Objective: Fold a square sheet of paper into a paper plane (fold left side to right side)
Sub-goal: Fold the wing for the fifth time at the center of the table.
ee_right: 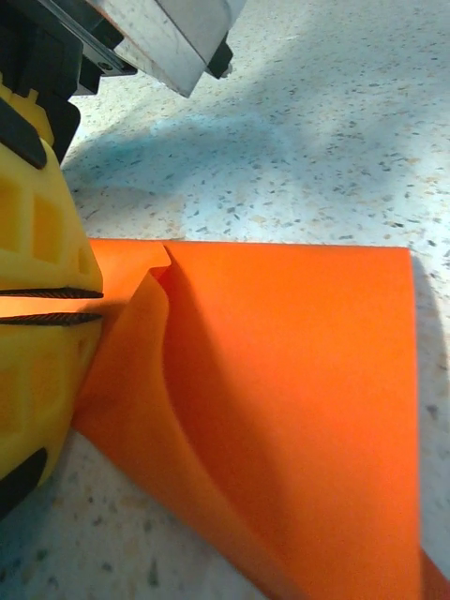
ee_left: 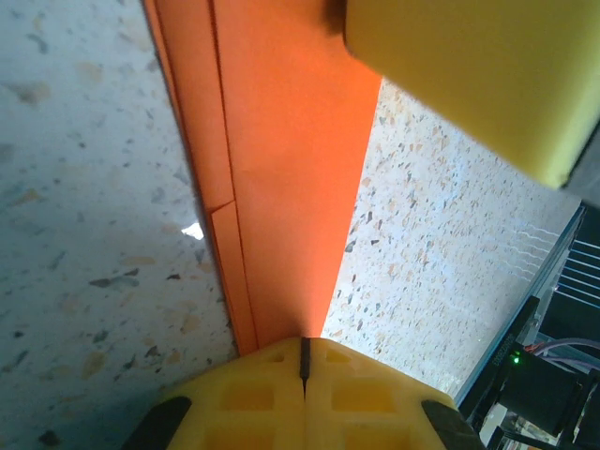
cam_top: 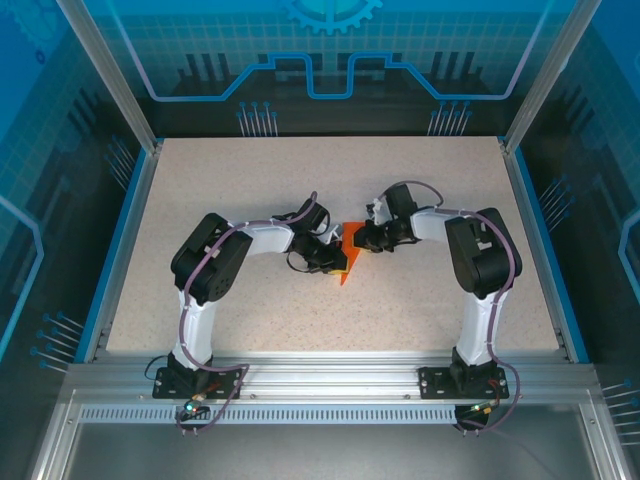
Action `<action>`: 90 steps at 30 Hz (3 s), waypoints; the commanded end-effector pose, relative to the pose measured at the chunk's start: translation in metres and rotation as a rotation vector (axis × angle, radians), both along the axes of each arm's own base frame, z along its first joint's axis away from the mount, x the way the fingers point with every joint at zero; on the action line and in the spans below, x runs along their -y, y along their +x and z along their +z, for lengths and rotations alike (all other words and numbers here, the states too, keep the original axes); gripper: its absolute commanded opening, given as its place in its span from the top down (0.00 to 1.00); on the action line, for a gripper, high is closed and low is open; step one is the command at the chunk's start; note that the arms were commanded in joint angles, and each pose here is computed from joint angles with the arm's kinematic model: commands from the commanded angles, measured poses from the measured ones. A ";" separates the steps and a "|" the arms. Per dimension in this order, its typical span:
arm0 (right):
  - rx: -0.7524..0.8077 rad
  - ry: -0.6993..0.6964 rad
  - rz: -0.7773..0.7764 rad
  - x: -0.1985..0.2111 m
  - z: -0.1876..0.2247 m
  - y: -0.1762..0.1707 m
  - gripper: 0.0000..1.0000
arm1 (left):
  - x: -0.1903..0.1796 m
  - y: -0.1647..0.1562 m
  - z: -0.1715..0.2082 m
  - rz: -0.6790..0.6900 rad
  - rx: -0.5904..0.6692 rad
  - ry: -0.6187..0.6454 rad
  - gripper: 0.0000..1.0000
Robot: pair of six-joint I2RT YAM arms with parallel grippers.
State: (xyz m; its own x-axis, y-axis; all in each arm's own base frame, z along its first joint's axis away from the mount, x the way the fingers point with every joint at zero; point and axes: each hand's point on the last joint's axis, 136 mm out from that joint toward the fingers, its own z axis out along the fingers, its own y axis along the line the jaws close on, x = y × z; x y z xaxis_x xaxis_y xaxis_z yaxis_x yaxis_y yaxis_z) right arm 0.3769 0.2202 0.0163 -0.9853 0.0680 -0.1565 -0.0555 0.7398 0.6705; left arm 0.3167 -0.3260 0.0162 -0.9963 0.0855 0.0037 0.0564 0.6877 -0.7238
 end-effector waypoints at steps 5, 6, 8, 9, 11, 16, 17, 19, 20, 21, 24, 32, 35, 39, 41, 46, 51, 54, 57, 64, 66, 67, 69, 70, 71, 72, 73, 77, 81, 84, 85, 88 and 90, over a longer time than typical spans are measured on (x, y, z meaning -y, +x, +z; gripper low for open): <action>0.023 -0.044 -0.046 0.026 -0.010 0.030 0.84 | -0.018 -0.014 -0.028 -0.002 -0.069 0.097 1.00; 0.022 -0.042 -0.048 0.027 -0.010 0.032 0.84 | -0.018 -0.015 -0.028 -0.002 -0.070 0.098 1.00; 0.022 -0.040 -0.057 0.031 -0.010 0.037 0.84 | -0.018 -0.015 -0.028 -0.002 -0.070 0.098 1.00; 0.023 -0.036 -0.060 0.033 -0.009 0.039 0.84 | -0.018 -0.016 -0.029 -0.003 -0.072 0.100 1.00; 0.025 -0.029 -0.067 0.035 -0.008 0.044 0.84 | -0.018 -0.016 -0.028 -0.004 -0.071 0.099 1.00; 0.023 -0.024 -0.079 0.041 -0.007 0.053 0.84 | -0.018 -0.016 -0.030 -0.003 -0.074 0.101 1.00; 0.025 -0.024 -0.081 0.042 -0.008 0.055 0.84 | -0.019 -0.017 -0.030 -0.003 -0.076 0.103 1.00; 0.018 -0.025 -0.086 0.044 -0.009 0.058 0.84 | -0.019 -0.017 -0.030 -0.004 -0.073 0.103 1.00; 0.016 -0.027 -0.090 0.046 -0.010 0.060 0.84 | -0.019 -0.017 -0.030 -0.003 -0.073 0.102 1.00; 0.016 -0.027 -0.093 0.047 -0.010 0.062 0.84 | -0.019 -0.017 -0.030 -0.004 -0.073 0.102 1.00; 0.008 -0.031 -0.106 0.052 -0.012 0.068 0.84 | -0.019 -0.017 -0.030 -0.004 -0.073 0.103 1.00; 0.011 -0.047 -0.166 0.072 -0.011 0.086 0.83 | -0.019 -0.017 -0.029 -0.005 -0.071 0.102 1.00; 0.029 -0.041 -0.180 0.077 -0.004 0.095 0.83 | -0.019 -0.016 -0.029 -0.003 -0.071 0.103 1.00; 0.080 -0.030 -0.181 0.079 0.021 0.099 0.83 | -0.019 -0.016 -0.028 -0.005 -0.066 0.102 1.00; 0.103 -0.016 -0.170 0.076 0.035 0.094 0.83 | -0.019 -0.016 -0.027 -0.005 -0.062 0.100 1.00; 0.136 0.036 -0.125 0.058 0.060 0.060 0.82 | -0.019 -0.016 -0.025 -0.002 -0.053 0.098 1.00; 0.098 0.111 -0.043 0.018 0.058 0.022 0.82 | -0.019 -0.015 -0.024 -0.001 -0.048 0.096 1.00; 0.073 0.139 -0.012 -0.002 0.048 0.017 0.82 | -0.019 -0.014 -0.023 0.000 -0.049 0.096 1.00; 0.049 0.133 0.014 -0.015 0.038 0.018 0.82 | -0.019 -0.015 -0.024 0.000 -0.053 0.098 1.00; -0.001 0.057 0.032 -0.021 0.013 0.015 0.82 | -0.020 -0.016 -0.023 0.003 -0.053 0.102 1.00; -0.022 0.031 0.027 -0.019 0.005 0.013 0.82 | -0.019 -0.016 -0.022 0.000 -0.048 0.099 1.00; -0.031 0.019 0.023 -0.016 0.002 0.013 0.82 | -0.019 -0.015 -0.021 0.000 -0.046 0.097 1.00; -0.064 -0.010 0.016 -0.012 -0.008 0.009 0.81 | -0.019 -0.015 -0.017 0.000 -0.042 0.091 1.00; -0.078 -0.018 0.013 -0.011 -0.012 0.007 0.82 | -0.018 -0.014 -0.015 0.000 -0.038 0.086 1.00; -0.095 -0.024 0.010 -0.010 -0.015 0.005 0.81 | -0.017 -0.014 -0.011 0.001 -0.032 0.080 1.00; -0.111 -0.034 0.004 -0.009 -0.018 0.003 0.82 | -0.017 -0.014 -0.007 0.001 -0.027 0.072 1.00; -0.124 -0.041 0.000 -0.007 -0.021 0.001 0.81 | -0.016 -0.014 -0.003 0.001 -0.023 0.063 1.00; -0.152 -0.054 -0.010 -0.004 -0.028 -0.006 0.82 | -0.010 -0.011 0.023 0.005 0.009 0.007 0.95; -0.155 -0.051 -0.012 -0.004 -0.028 -0.007 0.83 | -0.005 -0.010 0.045 0.007 0.028 -0.038 0.91; -0.154 -0.053 -0.011 -0.004 -0.029 -0.007 0.83 | 0.001 -0.013 0.053 -0.008 0.014 -0.070 0.88; -0.153 -0.053 -0.010 -0.004 -0.029 -0.007 0.83 | 0.003 -0.016 0.052 -0.017 0.003 -0.071 0.87; -0.155 -0.054 -0.011 -0.004 -0.030 -0.007 0.82 | 0.007 -0.024 0.043 -0.046 -0.027 -0.046 0.84; -0.158 -0.051 -0.011 -0.004 -0.030 -0.008 0.83 | 0.007 -0.026 0.035 -0.050 -0.043 -0.027 0.84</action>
State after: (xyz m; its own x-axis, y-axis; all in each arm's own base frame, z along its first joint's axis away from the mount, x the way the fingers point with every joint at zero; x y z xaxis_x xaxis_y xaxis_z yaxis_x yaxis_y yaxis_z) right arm 0.3905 0.2322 0.0160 -0.9917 0.0688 -0.1083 -0.0242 0.7284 0.6848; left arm 0.3018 -0.3282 0.0545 -0.9944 0.1041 -0.0171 0.0822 0.6633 -0.7438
